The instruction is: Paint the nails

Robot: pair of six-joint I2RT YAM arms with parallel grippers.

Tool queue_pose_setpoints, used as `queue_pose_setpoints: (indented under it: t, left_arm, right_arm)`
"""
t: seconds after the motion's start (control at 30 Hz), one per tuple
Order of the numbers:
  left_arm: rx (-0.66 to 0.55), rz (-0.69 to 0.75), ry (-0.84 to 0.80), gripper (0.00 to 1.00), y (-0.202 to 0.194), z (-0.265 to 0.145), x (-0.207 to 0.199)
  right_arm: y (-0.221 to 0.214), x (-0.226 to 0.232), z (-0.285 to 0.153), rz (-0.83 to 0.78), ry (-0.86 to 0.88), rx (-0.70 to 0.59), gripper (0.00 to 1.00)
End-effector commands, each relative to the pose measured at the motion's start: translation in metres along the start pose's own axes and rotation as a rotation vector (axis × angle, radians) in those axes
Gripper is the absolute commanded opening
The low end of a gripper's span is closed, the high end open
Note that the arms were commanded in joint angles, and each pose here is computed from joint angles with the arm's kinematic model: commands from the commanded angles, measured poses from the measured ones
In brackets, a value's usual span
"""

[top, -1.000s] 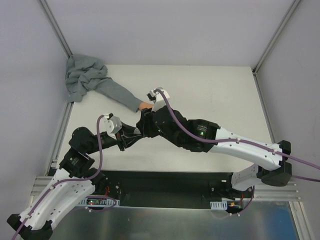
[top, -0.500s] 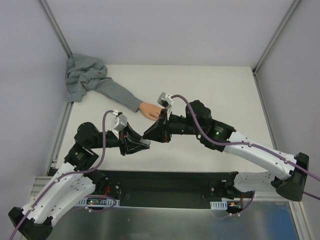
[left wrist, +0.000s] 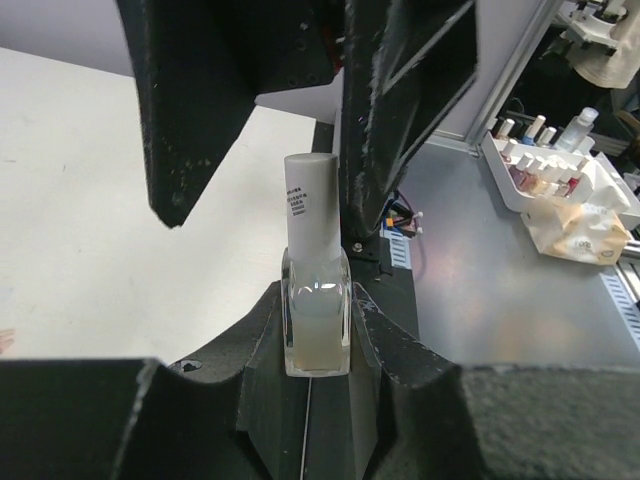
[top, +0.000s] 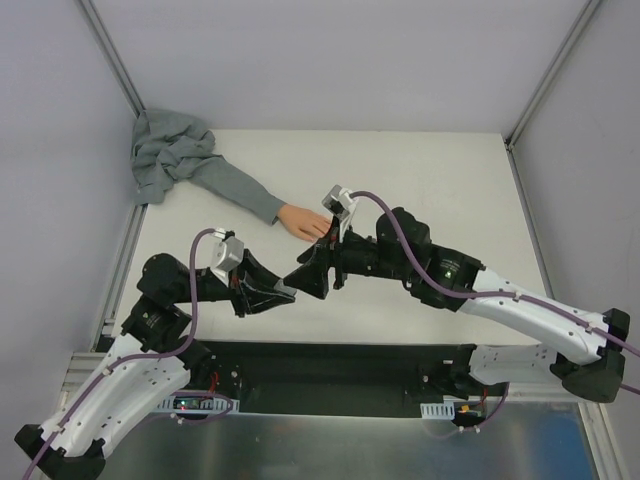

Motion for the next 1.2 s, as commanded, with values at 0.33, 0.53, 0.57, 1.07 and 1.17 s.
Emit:
queue_pose_setpoints:
  t: [0.33, 0.53, 0.57, 1.07, 1.17]
  left_arm:
    - [-0.091, 0.161, 0.244, 0.0, 0.021, -0.008, 0.034]
    - [-0.102, 0.184, 0.265, 0.0, 0.023, -0.011, 0.034]
    - [-0.103, 0.182, 0.274, 0.0, 0.023, -0.011, 0.035]
    - [-0.041, 0.129, -0.043, 0.0, 0.023, -0.003, -0.016]
    - [0.012, 0.108, -0.336, 0.0, 0.019, -0.008, -0.056]
  right_arm:
    - [0.029, -0.012, 0.001, 0.126, -0.483, -0.057, 0.61]
    - [0.033, -0.014, 0.015, 0.123, -0.502, -0.048, 0.5]
    - [0.033, -0.013, 0.017, 0.12, -0.497, -0.045, 0.48]
    - [-0.004, 0.015, 0.011, -0.248, 0.081, 0.088, 0.0]
    - [-0.007, 0.045, -0.015, -0.29, 0.4, 0.066, 0.0]
Point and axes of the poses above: each gripper's point midway between its finger pads, its own z axis out along the fingers, its own x axis along the line the jaws close on, y = z × x, the point moved 2 cm from there along -z, back along the fingers, and after that the axes turned 1 degree about -z, right-handed, at the moved point
